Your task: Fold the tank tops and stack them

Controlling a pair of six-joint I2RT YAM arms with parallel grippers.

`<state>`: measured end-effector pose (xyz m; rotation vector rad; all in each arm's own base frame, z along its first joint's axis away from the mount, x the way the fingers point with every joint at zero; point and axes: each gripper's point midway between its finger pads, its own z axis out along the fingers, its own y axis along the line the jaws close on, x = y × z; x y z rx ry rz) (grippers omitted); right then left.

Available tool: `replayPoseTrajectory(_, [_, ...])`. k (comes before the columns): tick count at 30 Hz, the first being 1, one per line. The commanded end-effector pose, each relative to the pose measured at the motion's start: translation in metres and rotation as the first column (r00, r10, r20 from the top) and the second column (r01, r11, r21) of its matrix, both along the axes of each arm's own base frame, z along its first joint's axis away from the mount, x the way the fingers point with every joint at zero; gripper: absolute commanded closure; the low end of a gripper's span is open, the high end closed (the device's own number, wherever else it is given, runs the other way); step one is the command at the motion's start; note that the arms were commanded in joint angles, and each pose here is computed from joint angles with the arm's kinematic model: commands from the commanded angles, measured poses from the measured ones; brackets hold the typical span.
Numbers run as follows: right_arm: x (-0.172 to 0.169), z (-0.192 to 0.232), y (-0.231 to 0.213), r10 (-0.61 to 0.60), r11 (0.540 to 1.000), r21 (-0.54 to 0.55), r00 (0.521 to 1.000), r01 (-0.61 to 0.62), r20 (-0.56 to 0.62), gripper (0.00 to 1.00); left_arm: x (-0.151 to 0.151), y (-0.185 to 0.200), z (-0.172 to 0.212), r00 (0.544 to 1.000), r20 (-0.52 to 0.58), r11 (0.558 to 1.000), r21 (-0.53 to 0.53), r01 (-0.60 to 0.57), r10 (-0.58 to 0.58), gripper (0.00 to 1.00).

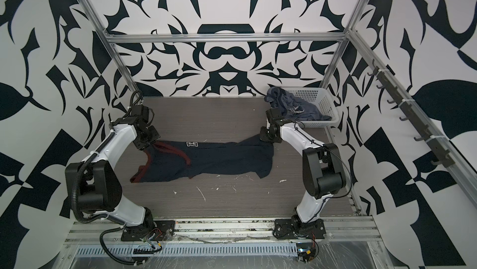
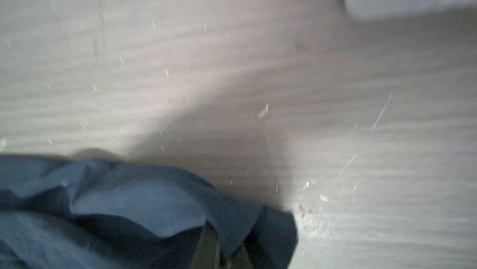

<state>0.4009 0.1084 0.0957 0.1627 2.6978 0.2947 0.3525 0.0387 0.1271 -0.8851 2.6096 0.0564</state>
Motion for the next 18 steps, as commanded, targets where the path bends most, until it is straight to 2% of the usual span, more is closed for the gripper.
replayPoseTrajectory(1, [0.023,0.038,-0.014,-0.044,0.999,-0.024,0.996,0.046,0.079,1.00,-0.013,0.019,0.019,0.996,0.050,0.994,0.074,-0.077,0.073,1.00])
replayPoseTrajectory(6, [0.056,0.028,-0.017,-0.071,0.997,0.006,0.997,0.071,0.039,1.00,-0.019,0.041,0.028,0.974,0.142,0.982,0.029,-0.184,0.178,1.00])
replayPoseTrajectory(11, [0.087,0.005,-0.005,-0.062,0.998,0.031,0.998,0.062,-0.008,1.00,-0.016,0.035,0.013,0.987,0.065,0.989,-0.005,-0.147,0.147,1.00])
replayPoseTrajectory(16, [0.107,-0.007,0.001,-0.062,0.997,0.033,0.997,0.063,-0.037,1.00,-0.020,0.048,0.006,0.983,0.049,0.983,0.036,-0.178,0.176,1.00])
replayPoseTrajectory(18, [0.113,-0.007,0.005,-0.036,0.999,0.023,0.999,0.037,-0.037,0.89,-0.016,0.052,0.004,0.980,0.047,0.981,0.021,-0.193,0.192,1.00])
